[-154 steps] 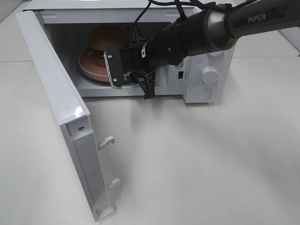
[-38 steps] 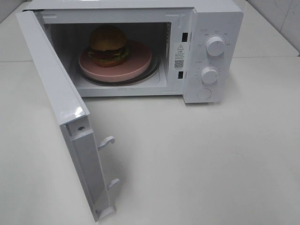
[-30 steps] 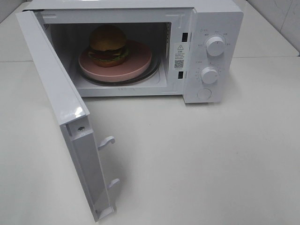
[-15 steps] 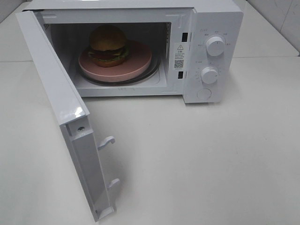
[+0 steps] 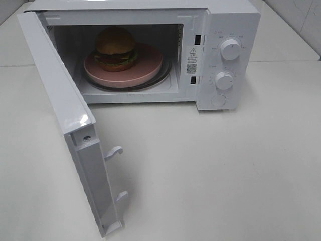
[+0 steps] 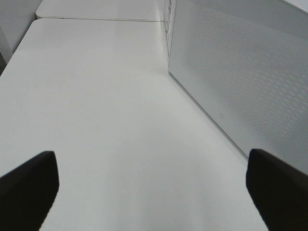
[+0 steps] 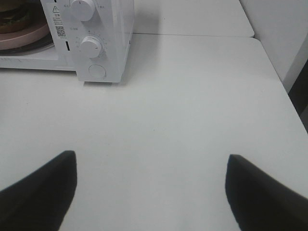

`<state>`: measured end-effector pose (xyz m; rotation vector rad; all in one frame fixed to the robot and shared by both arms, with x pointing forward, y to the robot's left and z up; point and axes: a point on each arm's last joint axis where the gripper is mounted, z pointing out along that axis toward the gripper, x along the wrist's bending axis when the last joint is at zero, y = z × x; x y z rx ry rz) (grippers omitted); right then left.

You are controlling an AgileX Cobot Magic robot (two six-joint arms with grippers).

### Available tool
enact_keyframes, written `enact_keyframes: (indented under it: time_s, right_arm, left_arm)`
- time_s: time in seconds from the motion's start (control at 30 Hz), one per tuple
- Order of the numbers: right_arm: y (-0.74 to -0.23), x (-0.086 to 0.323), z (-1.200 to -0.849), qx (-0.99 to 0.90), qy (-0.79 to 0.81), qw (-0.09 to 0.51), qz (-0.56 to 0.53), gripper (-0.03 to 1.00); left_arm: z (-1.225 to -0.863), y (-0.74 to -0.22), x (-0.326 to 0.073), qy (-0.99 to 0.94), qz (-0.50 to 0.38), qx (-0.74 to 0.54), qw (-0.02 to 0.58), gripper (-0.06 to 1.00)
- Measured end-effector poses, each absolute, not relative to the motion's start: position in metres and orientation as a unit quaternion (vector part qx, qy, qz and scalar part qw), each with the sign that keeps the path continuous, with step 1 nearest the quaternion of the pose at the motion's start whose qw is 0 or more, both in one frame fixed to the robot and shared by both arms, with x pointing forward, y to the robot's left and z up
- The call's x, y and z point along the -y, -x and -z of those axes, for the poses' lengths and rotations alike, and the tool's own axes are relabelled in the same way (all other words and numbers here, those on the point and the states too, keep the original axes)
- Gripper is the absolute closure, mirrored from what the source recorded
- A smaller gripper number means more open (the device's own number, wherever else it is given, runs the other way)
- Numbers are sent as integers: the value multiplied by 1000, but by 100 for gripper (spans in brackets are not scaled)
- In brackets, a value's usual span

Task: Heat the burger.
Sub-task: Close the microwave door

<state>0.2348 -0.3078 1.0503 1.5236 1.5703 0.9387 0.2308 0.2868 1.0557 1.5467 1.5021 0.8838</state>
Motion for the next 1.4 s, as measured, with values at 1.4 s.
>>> enact_keyframes:
  time_s: [1.4]
  right_arm:
    - [-235, 308, -1050, -614, -595, 370, -364, 20]
  left_arm:
    - [-1076, -244, -287, -583, -368, -578, 435, 20]
